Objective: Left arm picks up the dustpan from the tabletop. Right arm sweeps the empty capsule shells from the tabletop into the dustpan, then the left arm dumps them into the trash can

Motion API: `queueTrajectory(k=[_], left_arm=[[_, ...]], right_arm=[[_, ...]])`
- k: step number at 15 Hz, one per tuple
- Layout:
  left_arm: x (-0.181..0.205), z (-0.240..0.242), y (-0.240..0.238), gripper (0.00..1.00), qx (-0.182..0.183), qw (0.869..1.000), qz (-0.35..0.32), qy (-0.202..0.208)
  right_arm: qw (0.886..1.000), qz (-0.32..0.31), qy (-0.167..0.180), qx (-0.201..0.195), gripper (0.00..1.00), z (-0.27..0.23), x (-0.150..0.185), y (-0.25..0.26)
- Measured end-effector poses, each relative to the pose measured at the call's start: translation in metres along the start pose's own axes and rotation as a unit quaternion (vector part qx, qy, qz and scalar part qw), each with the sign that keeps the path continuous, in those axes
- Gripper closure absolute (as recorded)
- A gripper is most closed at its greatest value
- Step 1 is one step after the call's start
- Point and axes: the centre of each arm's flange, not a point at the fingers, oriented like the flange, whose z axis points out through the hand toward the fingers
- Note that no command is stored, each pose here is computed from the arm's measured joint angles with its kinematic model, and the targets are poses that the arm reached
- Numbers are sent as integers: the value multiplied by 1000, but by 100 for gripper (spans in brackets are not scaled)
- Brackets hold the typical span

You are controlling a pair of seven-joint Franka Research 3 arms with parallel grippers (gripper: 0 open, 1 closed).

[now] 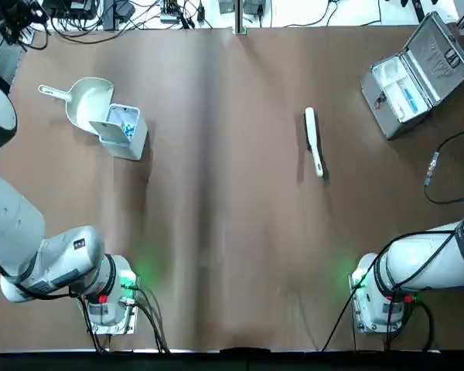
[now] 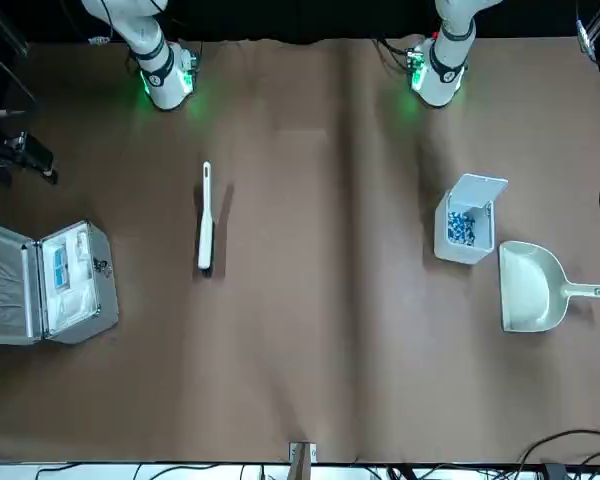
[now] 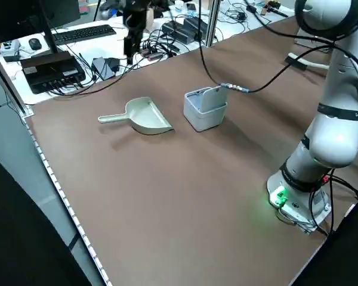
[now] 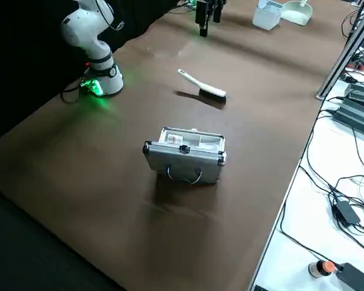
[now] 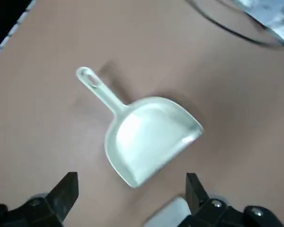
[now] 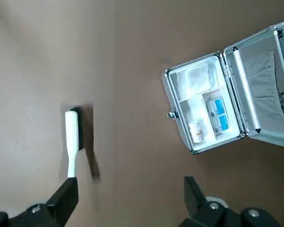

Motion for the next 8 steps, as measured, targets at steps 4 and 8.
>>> queueTrajectory(k=[4,8], left_arm=[[-55,-54,84,0,-24,996,86,12],[-91,-86,121,0,-43,992,120,-7]], right_arm=[[1000,0,0,0,1,0,0,0],[1000,0,0,0,1,0,0,0]])
